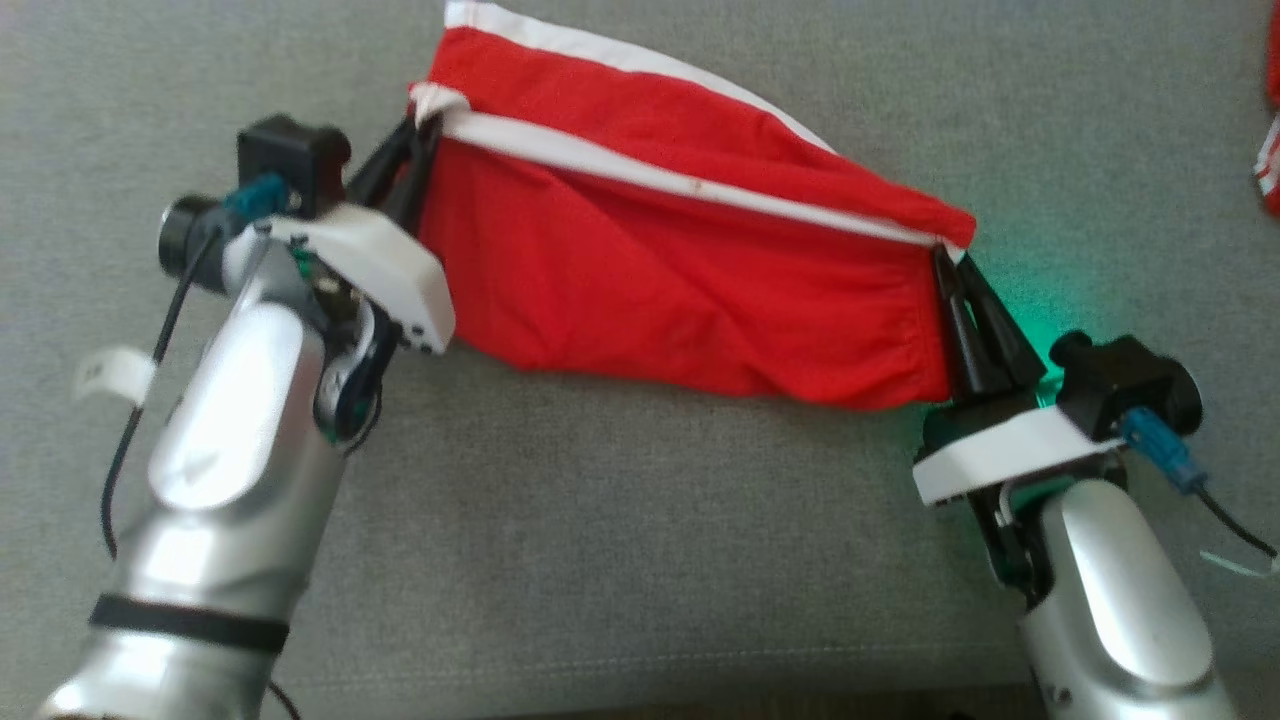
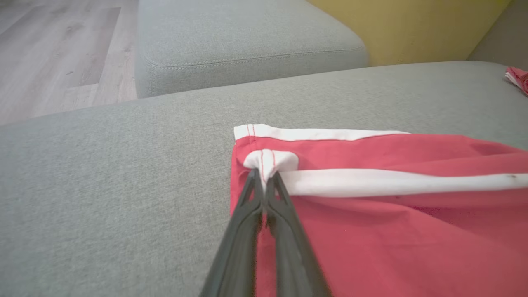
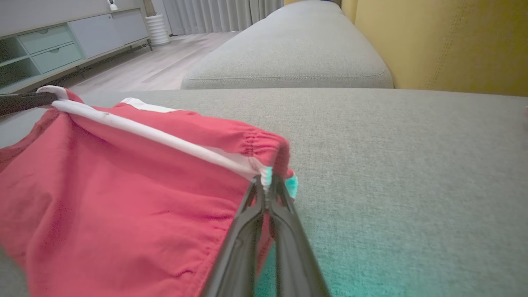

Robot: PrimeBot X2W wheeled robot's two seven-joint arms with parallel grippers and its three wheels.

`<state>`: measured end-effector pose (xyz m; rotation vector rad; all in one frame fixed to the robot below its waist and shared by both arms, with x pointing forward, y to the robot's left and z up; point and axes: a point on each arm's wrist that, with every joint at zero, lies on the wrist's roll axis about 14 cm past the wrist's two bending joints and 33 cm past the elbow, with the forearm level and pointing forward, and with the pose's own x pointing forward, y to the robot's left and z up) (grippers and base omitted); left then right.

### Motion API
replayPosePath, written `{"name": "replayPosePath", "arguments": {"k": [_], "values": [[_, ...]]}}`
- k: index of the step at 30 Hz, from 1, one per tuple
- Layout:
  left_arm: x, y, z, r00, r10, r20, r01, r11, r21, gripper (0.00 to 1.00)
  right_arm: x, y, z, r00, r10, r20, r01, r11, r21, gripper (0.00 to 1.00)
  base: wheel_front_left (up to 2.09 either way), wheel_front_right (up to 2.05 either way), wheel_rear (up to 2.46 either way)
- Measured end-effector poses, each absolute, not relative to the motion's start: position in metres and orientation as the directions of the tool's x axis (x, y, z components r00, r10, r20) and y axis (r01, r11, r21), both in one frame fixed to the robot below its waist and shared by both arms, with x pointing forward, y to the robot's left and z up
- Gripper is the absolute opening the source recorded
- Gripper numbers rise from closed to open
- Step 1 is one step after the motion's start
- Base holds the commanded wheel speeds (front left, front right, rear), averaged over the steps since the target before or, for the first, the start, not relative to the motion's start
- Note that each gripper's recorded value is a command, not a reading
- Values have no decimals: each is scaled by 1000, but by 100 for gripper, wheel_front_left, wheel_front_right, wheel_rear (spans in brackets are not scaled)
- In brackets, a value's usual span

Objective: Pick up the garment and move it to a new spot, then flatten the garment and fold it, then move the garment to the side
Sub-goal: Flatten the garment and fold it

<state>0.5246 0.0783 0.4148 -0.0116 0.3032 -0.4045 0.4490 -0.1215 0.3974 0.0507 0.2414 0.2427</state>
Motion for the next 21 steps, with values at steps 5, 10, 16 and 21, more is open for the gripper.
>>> {"name": "replayPosePath", "arguments": {"k": [5,10,16,21], "values": [[546,71,403,871,-389,-301,389,919,-63,0,461,-121,391,944,245,-223,-229,969,95,0,0,0,0],[559,68,401,875,-381,-300,381,922,-61,0,469,-121,389,944,247,-219,-231,968,97,0,0,0,0],[565,65,406,899,-363,-247,357,931,-70,100,473,-122,390,948,241,-207,-220,968,123,100,0,0,0],[561,67,412,910,-354,-215,345,935,-76,100,474,-119,393,951,243,-192,-220,966,134,100,0,0,0]]}}
